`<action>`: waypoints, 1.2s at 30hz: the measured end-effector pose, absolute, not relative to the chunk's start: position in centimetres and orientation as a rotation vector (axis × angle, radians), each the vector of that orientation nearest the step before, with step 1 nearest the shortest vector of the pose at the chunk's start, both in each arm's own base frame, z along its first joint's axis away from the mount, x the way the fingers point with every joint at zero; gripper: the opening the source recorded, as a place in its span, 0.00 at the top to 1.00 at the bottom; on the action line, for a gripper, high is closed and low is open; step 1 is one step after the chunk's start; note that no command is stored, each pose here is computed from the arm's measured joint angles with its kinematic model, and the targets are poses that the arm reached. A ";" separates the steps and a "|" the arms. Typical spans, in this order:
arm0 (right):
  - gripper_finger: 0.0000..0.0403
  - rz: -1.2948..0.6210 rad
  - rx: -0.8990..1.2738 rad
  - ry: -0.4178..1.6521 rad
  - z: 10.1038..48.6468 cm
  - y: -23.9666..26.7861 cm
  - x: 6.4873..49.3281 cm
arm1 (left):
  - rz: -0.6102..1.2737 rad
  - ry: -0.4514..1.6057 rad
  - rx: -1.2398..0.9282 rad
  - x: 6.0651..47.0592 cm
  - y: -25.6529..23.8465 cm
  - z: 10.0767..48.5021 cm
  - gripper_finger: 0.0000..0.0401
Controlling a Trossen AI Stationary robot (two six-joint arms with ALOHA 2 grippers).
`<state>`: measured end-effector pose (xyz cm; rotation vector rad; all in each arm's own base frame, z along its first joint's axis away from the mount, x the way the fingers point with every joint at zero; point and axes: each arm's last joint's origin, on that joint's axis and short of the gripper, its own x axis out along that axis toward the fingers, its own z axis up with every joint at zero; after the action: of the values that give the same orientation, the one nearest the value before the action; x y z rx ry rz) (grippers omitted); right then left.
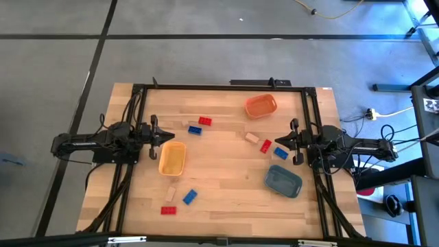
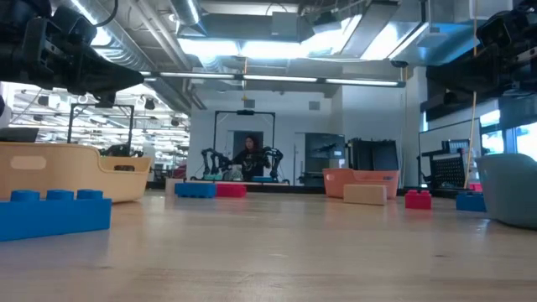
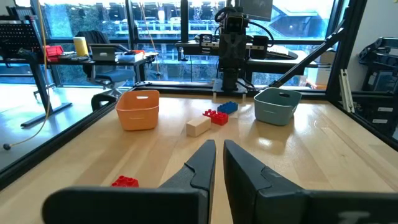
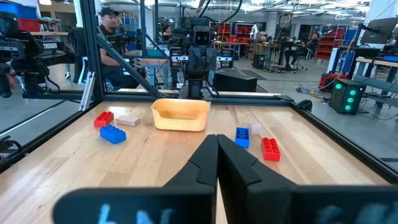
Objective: Sort & place blocks by color
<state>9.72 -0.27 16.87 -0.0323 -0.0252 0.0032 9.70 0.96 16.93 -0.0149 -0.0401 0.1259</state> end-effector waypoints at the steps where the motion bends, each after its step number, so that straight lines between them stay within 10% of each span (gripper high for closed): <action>1: 0.98 0.003 -0.032 -0.025 16.9 -0.3 9.7 | 0.126 -0.040 -0.015 9.7 1.0 16.9 0.94; 36: 0.98 0.003 -0.032 -0.025 16.9 -0.3 9.7 | 0.157 -0.586 -0.433 8.3 1.3 21.5 0.94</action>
<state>9.72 -0.27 16.87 -0.0322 -0.0252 0.0034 8.27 1.28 21.47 -0.4329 -0.5862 0.1574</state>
